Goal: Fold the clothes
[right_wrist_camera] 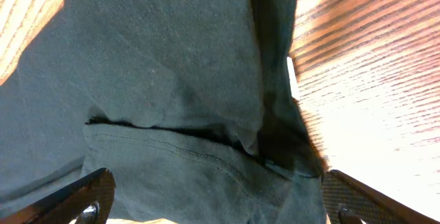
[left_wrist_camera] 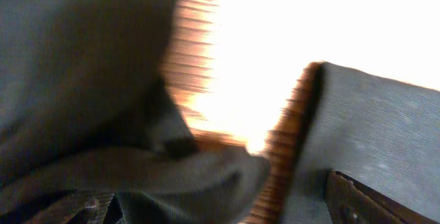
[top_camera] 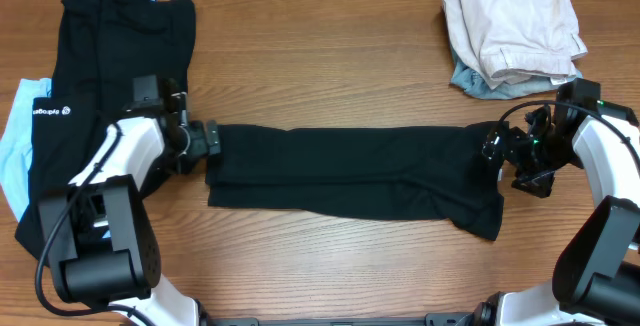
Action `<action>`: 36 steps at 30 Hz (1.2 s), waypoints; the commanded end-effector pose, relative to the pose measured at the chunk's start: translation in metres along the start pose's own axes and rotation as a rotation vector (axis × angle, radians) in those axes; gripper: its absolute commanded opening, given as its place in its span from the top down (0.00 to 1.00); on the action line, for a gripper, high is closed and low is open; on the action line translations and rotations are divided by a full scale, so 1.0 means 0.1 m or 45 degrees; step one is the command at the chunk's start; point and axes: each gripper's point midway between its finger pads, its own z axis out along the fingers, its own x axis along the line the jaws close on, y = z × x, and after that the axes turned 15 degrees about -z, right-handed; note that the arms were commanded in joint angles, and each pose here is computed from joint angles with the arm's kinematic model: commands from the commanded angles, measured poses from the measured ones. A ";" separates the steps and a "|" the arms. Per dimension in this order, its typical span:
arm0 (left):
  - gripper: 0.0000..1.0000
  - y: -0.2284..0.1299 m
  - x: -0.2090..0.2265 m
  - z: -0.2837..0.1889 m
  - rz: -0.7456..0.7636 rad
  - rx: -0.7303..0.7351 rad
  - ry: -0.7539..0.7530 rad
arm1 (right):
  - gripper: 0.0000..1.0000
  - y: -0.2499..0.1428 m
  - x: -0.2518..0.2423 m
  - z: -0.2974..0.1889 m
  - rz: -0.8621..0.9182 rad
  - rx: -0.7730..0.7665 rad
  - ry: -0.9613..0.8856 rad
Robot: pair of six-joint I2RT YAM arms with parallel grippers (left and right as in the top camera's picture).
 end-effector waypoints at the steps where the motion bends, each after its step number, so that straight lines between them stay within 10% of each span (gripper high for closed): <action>1: 0.00 0.06 0.19 0.00 -0.142 -0.022 0.028 | 0.00 0.06 -0.01 -0.06 -0.026 -0.029 -0.015; 16: 0.00 0.22 -0.58 -0.58 0.108 0.007 -0.535 | 0.00 0.05 -0.02 -0.06 -0.045 -0.023 -0.024; 36: 0.02 -0.34 -0.65 -0.16 0.369 0.231 -0.335 | 0.00 0.07 -0.02 -0.06 -0.048 -0.031 -0.025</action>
